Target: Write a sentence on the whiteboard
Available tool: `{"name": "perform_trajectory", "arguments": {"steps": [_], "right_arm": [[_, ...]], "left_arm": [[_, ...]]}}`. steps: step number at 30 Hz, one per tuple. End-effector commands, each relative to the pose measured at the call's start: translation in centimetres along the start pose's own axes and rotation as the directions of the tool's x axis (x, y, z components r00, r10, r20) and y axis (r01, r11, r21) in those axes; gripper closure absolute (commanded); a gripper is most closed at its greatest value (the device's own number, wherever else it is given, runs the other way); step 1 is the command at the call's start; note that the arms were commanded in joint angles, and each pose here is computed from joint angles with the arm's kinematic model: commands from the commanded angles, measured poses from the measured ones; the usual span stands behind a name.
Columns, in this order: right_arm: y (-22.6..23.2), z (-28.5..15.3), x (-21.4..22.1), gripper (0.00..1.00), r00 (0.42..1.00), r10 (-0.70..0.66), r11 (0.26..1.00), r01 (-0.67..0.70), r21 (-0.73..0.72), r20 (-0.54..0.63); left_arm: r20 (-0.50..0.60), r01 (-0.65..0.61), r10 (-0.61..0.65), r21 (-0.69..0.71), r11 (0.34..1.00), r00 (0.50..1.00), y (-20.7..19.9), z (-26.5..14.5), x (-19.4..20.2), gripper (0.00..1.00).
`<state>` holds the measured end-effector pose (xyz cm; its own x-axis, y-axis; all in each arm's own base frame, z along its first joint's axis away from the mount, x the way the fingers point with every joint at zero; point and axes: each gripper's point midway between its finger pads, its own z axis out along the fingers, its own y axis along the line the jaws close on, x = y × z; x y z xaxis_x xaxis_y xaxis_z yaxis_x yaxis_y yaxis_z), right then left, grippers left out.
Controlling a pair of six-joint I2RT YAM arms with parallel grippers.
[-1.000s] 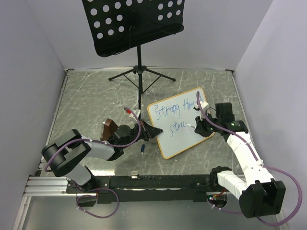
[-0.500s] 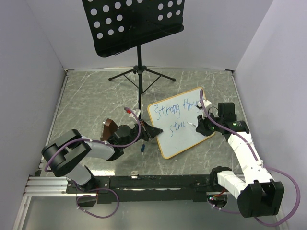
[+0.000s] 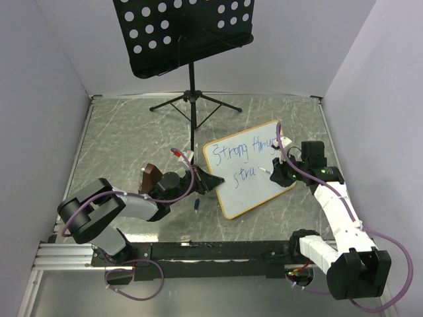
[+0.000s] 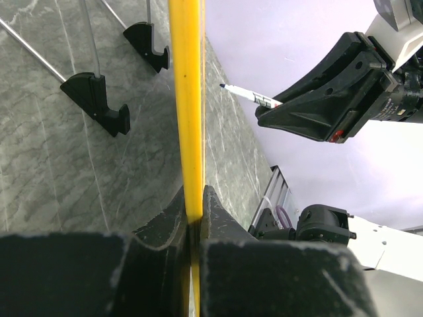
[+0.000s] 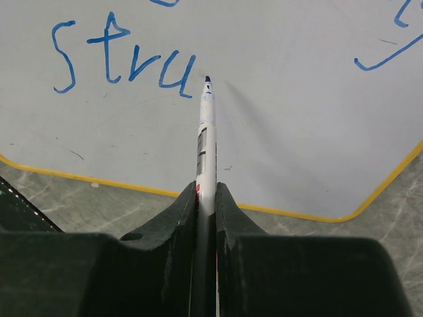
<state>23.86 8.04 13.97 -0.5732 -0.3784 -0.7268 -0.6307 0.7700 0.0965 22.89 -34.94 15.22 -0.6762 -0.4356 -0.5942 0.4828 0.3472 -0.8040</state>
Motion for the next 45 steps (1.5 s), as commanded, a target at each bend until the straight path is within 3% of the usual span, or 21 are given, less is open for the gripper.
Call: {"name": "perform_trajectory", "arguments": {"steps": [1,45], "right_arm": [[-0.08,-0.23,-1.0,1.0,0.999,-0.017,1.0,0.017,0.004,0.049],[-0.78,0.21,-0.49,1.0,0.999,0.009,1.0,-0.009,0.018,0.045]], "left_arm": [[0.06,-0.056,0.048,0.144,0.988,0.997,-3.94,0.08,-1.87,0.99],[0.055,-0.054,0.047,0.145,0.988,0.997,-3.85,0.28,-1.73,0.99]]}}
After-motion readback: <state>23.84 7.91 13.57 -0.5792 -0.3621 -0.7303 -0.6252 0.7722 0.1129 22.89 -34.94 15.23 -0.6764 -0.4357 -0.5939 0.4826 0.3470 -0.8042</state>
